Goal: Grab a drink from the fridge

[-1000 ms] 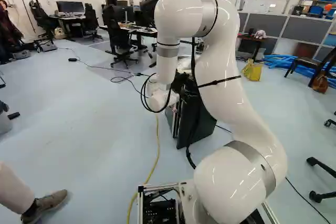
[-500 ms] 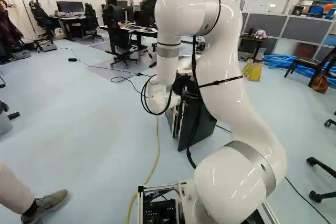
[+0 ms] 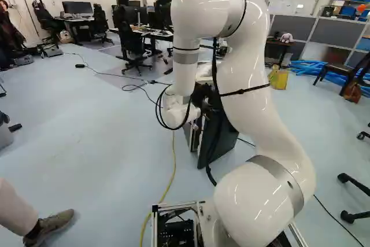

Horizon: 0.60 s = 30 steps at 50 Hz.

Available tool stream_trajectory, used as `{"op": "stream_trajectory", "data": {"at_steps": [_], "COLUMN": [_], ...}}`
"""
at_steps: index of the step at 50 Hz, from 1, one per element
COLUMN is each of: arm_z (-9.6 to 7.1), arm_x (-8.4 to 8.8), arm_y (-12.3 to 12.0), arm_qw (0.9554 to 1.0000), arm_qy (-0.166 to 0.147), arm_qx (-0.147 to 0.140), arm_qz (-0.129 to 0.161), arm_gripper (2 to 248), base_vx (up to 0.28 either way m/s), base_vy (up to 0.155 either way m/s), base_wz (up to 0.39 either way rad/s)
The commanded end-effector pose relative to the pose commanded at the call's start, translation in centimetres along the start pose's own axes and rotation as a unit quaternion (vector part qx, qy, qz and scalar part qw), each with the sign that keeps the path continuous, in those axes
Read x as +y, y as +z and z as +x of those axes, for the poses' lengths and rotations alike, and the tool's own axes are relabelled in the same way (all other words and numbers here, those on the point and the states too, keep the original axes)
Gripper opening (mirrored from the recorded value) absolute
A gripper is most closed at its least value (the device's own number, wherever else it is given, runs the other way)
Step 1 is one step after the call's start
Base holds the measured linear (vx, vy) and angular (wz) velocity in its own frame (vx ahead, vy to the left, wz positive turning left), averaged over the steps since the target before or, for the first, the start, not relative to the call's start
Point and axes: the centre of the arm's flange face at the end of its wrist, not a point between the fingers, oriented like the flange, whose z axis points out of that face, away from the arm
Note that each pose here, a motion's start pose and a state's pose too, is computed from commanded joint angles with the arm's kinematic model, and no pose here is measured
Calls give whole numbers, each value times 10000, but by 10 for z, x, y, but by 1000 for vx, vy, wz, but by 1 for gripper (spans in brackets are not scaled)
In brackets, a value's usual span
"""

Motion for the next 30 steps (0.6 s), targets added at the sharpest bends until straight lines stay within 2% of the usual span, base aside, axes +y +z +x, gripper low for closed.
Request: {"op": "stream_trajectory", "data": {"at_steps": [30], "arm_z": [-1], "arm_x": [27], "arm_y": [-13], "arm_qw": [9998], "arm_qy": [-184], "arm_qx": [-38], "arm_qz": [-83], "arm_gripper": [247], "base_vx": [0], "base_vy": [0], "base_wz": [0]}}
